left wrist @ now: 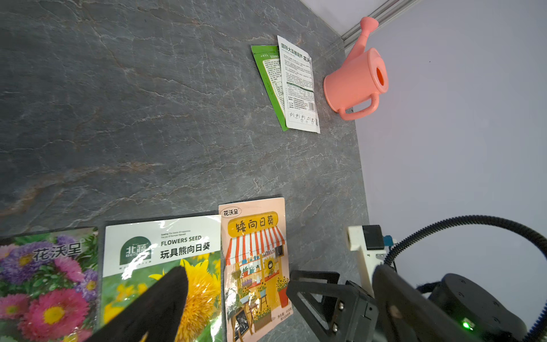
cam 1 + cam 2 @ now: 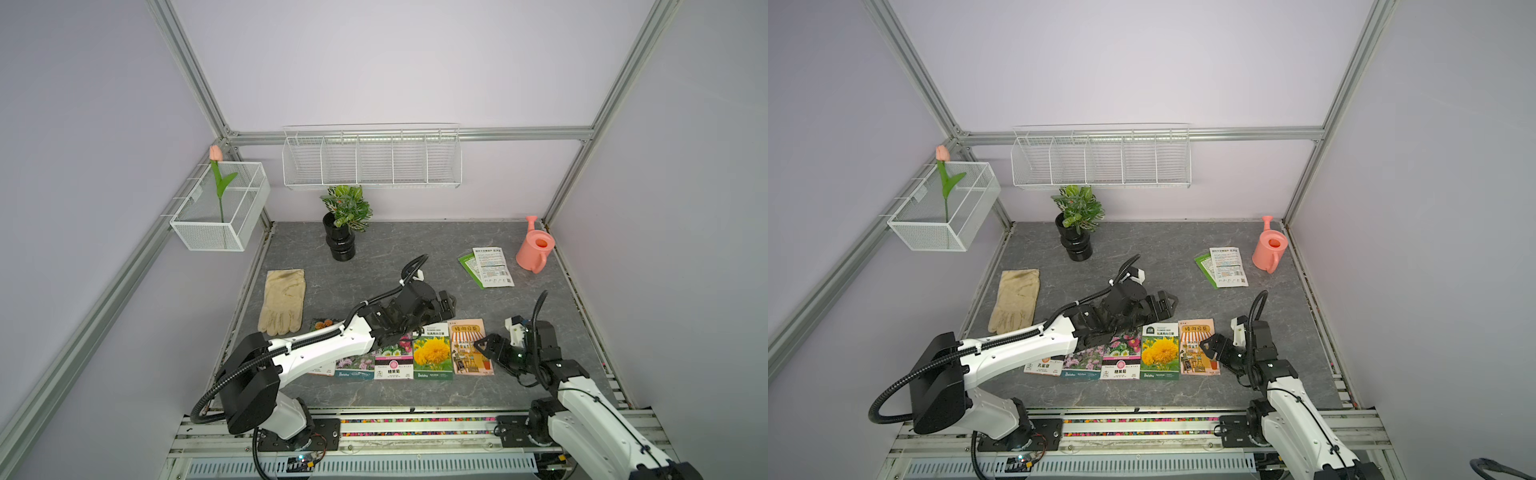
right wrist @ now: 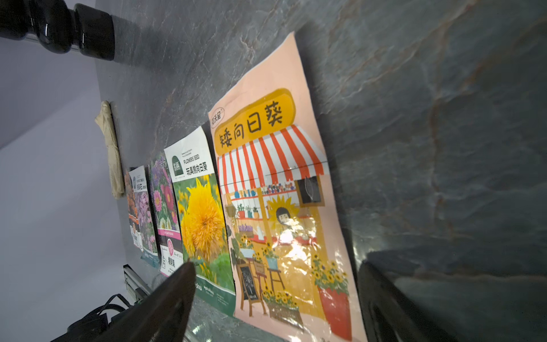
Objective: Arrange the seed packets in a row
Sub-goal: Place the seed packet at the center of the board.
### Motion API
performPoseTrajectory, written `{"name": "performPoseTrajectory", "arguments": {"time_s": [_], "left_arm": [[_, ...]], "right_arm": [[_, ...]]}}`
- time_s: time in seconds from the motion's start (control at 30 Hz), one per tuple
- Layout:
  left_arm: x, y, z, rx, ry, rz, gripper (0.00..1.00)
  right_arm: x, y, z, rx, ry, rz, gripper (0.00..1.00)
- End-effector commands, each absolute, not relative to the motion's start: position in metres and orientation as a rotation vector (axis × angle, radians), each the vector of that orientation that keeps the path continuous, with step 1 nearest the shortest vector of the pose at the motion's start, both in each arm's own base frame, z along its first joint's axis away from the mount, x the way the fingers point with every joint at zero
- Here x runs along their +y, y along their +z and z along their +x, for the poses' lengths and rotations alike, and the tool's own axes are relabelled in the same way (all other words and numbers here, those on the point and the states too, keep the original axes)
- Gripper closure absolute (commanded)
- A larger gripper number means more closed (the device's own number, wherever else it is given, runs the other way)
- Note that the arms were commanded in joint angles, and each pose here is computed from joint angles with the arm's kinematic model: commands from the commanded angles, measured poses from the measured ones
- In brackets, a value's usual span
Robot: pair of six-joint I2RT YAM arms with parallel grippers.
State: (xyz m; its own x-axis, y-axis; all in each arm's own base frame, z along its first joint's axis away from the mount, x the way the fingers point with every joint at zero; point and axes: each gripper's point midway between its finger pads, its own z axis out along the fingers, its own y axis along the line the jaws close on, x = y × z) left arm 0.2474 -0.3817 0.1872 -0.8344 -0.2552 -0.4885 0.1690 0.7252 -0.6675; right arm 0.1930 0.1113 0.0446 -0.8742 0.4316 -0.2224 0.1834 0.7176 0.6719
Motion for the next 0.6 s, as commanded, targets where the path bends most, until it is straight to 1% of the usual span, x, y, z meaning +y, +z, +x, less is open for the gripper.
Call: {"name": "performPoseTrajectory", "arguments": {"time_s": [0.0, 0.2, 0.57], "left_arm": [[-0.388, 0.181, 0.263, 2.354, -0.948, -0.054, 0.00], [-0.399, 0.173, 0.288, 2.397, -0.979, -0.056, 0.00], [-0.404, 0.162, 0.297, 2.415, -0.995, -0.054, 0.00]], "right_arm": [[0.113, 0.045, 0.188, 2.589, 0.950, 0.490, 0.12], [0.114, 0.052, 0.195, 2.580, 0.955, 0.478, 0.12], [0.118, 0.051, 0.187, 2.585, 0.999, 0.495, 0.12]]}}
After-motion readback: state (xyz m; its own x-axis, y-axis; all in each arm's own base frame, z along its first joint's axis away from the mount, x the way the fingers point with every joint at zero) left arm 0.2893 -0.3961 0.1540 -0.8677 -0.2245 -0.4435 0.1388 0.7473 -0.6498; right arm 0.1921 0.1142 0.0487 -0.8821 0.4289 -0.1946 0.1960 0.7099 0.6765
